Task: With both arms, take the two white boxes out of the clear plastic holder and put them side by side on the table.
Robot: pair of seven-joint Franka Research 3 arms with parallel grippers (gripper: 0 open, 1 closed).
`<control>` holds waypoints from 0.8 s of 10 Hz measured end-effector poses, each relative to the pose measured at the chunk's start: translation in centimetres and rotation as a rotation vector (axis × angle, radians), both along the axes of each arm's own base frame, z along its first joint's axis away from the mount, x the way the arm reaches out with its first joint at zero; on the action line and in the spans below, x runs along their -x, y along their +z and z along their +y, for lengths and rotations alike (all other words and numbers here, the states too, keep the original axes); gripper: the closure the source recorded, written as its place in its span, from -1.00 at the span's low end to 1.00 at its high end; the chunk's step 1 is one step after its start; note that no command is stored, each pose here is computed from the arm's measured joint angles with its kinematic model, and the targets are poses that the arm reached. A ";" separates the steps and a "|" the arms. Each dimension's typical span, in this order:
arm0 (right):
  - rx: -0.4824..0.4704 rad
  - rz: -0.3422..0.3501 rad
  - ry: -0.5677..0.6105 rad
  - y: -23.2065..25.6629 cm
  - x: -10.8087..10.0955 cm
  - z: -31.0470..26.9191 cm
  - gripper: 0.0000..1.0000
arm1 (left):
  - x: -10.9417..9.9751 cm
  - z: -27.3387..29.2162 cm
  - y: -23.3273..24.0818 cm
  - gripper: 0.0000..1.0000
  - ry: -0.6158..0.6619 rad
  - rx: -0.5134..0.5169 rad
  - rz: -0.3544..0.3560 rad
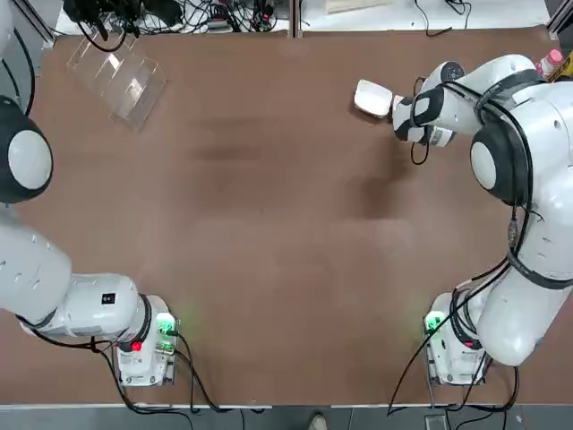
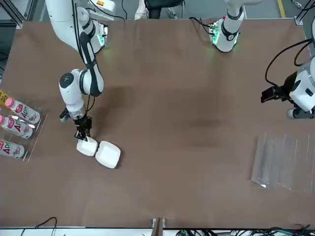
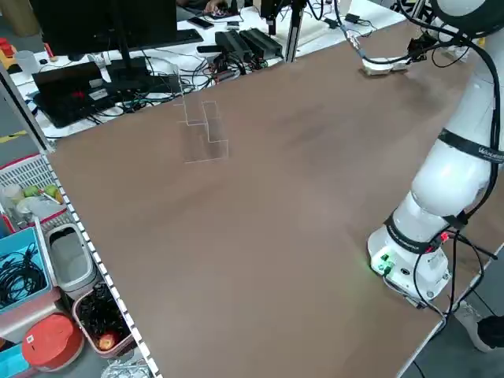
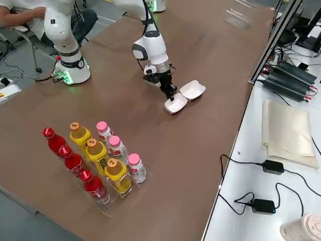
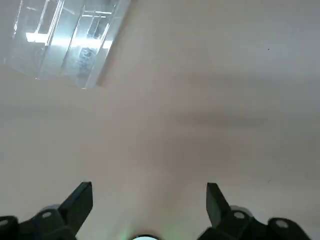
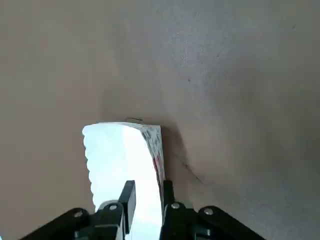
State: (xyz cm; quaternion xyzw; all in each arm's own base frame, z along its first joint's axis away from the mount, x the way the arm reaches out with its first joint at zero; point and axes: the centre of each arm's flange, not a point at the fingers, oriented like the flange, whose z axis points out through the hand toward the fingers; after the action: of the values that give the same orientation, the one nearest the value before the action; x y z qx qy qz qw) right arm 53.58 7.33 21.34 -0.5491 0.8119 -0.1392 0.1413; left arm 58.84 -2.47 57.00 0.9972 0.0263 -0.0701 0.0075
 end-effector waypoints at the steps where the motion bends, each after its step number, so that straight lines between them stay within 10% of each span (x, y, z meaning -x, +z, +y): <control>1: -0.001 -0.002 0.004 0.1 0.0 0.2 0.31 | 0.0 0.0 0.0 -1.00 0.000 0.000 -0.001; 8: -0.084 0.116 0.197 3.8 0.9 4.4 0.12 | -0.1 0.1 1.0 -1.00 -0.073 0.010 -0.024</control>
State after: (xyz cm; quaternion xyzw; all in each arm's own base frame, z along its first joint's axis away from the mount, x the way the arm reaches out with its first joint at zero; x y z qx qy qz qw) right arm 52.70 11.69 25.18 -0.6270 0.7658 -0.0585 0.1301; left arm 58.94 -2.34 58.04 0.9982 -0.0106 -0.0586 0.0104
